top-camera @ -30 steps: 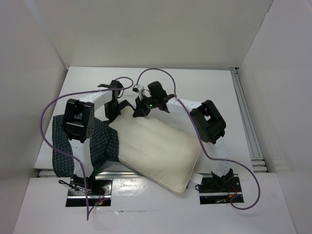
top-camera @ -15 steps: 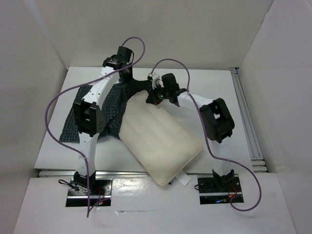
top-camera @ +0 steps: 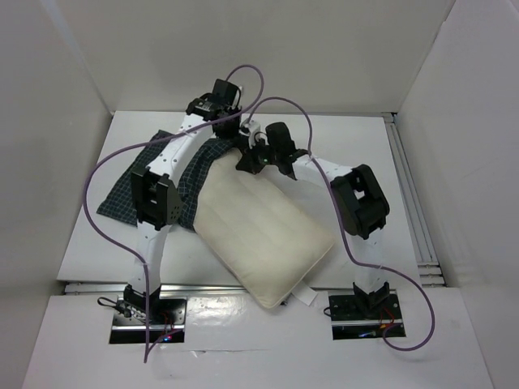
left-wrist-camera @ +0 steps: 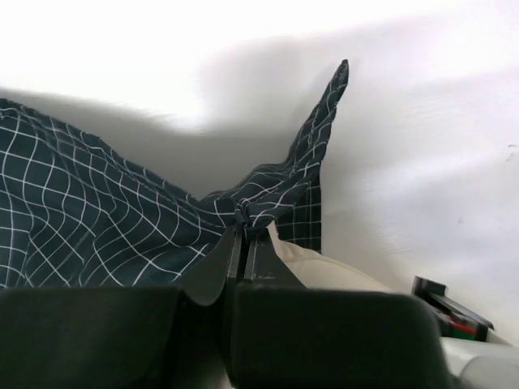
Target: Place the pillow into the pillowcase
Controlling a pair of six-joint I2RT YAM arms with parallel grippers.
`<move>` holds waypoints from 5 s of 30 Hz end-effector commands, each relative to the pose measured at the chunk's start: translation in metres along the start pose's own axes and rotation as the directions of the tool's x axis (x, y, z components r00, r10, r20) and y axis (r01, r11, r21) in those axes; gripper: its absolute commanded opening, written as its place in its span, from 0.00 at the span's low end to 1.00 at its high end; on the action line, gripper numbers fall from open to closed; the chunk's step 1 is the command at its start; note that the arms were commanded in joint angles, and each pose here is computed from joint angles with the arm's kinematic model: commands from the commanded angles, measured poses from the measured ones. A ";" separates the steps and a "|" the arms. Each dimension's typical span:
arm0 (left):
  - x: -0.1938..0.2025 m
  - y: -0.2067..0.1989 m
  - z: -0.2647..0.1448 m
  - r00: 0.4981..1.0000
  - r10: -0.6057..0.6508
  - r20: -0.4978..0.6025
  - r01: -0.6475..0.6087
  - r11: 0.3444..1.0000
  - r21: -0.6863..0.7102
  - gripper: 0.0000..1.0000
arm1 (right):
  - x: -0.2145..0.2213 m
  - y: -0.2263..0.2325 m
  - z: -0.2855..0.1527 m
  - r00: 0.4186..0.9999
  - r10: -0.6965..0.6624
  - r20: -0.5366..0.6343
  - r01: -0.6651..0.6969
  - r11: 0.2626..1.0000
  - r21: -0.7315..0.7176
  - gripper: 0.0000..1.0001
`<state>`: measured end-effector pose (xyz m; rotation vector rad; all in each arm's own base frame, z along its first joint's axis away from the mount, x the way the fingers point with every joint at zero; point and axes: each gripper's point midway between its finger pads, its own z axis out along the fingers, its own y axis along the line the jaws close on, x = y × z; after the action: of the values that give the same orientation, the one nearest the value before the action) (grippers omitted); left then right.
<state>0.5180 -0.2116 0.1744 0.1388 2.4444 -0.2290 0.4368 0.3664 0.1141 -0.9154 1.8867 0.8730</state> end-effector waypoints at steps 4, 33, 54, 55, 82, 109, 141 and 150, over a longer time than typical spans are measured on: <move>-0.053 -0.072 -0.033 0.982 -0.007 0.187 -0.040 0.968 0.246 0.00 | -0.050 0.048 -0.007 0.976 -0.110 0.190 0.141 0.977 -0.159 0.00; 0.058 -0.207 -0.069 0.973 0.209 0.100 -0.226 0.751 0.621 0.00 | -0.055 -0.034 -0.050 0.723 0.475 0.501 -0.362 0.879 -0.312 0.00; 0.044 -0.120 -0.113 0.953 0.258 0.159 -0.275 0.957 0.094 1.00 | -0.029 -0.065 -0.077 0.705 0.494 0.509 -0.436 0.868 -0.238 0.00; 0.040 -0.107 -0.109 0.961 0.233 0.148 -0.243 0.969 0.049 1.00 | -0.026 -0.061 -0.073 0.712 0.496 0.497 -0.438 0.867 -0.236 0.00; 0.035 -0.005 0.029 0.966 0.251 -0.056 -0.257 0.948 -0.187 0.42 | 0.004 -0.058 -0.053 0.779 0.488 0.394 -0.463 0.871 -0.163 0.00; 0.032 -0.062 -0.057 0.962 0.241 0.131 -0.227 0.967 -0.115 0.00 | -0.028 0.078 -0.037 0.925 0.270 0.267 -0.131 0.887 -0.442 0.00; 0.162 -0.068 -0.047 0.984 0.116 -0.137 -0.132 0.985 -0.111 1.00 | -0.030 0.016 -0.083 0.703 0.567 0.429 -0.360 0.804 -0.474 0.42; 0.110 -0.077 -0.114 0.995 0.070 0.065 -0.069 0.997 -0.017 1.00 | -0.009 0.001 -0.117 0.799 0.526 0.292 -0.496 0.850 -0.175 0.76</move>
<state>0.3495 -0.2606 0.1413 0.2615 2.5047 -0.0768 0.3948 0.2853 0.1569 -0.2026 1.7375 1.5103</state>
